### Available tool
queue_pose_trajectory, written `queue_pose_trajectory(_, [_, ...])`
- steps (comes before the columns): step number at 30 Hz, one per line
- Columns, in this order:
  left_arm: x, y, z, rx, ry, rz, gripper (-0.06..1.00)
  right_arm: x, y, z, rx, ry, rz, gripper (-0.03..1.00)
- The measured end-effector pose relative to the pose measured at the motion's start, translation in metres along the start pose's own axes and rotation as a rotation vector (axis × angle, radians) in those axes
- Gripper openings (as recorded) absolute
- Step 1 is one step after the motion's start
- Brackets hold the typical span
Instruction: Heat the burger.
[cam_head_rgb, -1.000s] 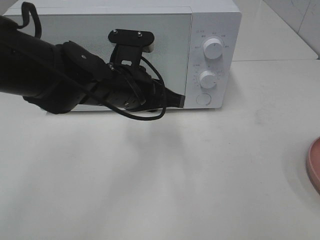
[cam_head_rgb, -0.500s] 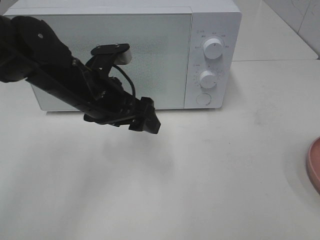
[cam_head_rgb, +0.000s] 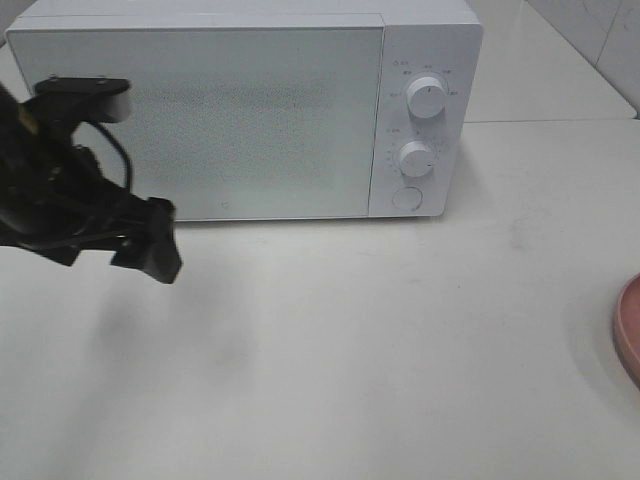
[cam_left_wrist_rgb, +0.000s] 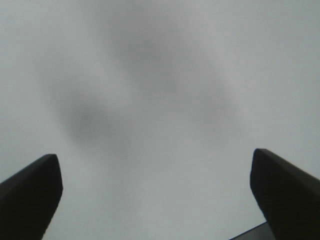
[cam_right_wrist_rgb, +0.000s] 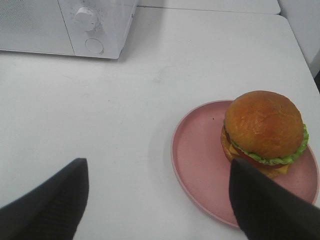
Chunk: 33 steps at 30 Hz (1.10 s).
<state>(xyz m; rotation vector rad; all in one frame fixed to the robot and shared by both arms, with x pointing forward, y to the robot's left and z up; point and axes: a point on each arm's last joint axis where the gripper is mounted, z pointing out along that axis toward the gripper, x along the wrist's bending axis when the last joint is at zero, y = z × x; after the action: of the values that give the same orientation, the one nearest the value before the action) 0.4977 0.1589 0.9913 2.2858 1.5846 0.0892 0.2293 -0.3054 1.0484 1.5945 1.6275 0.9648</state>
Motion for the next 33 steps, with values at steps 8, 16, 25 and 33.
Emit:
queue_pose_trajectory(8, [0.052, -0.049, -0.039, -0.048, 0.066, -0.175, 0.93, 0.000, 0.000, 0.000, 0.000, 0.000, 0.000, 0.75])
queue_pose_trajectory(16, [0.061, -0.095, -0.079, -0.121, 0.116, -0.238, 0.93, 0.000, 0.000, 0.000, 0.000, 0.000, 0.000, 0.75])
queue_pose_trajectory(25, [0.053, -0.154, -0.107, -0.233, 0.202, -0.232, 0.93, 0.000, 0.000, 0.000, 0.000, 0.000, 0.000, 0.75])
queue_pose_trajectory(33, [0.043, -0.184, -0.133, -0.391, 0.218, -0.212, 0.93, 0.000, 0.000, 0.000, 0.000, 0.000, 0.000, 0.75])
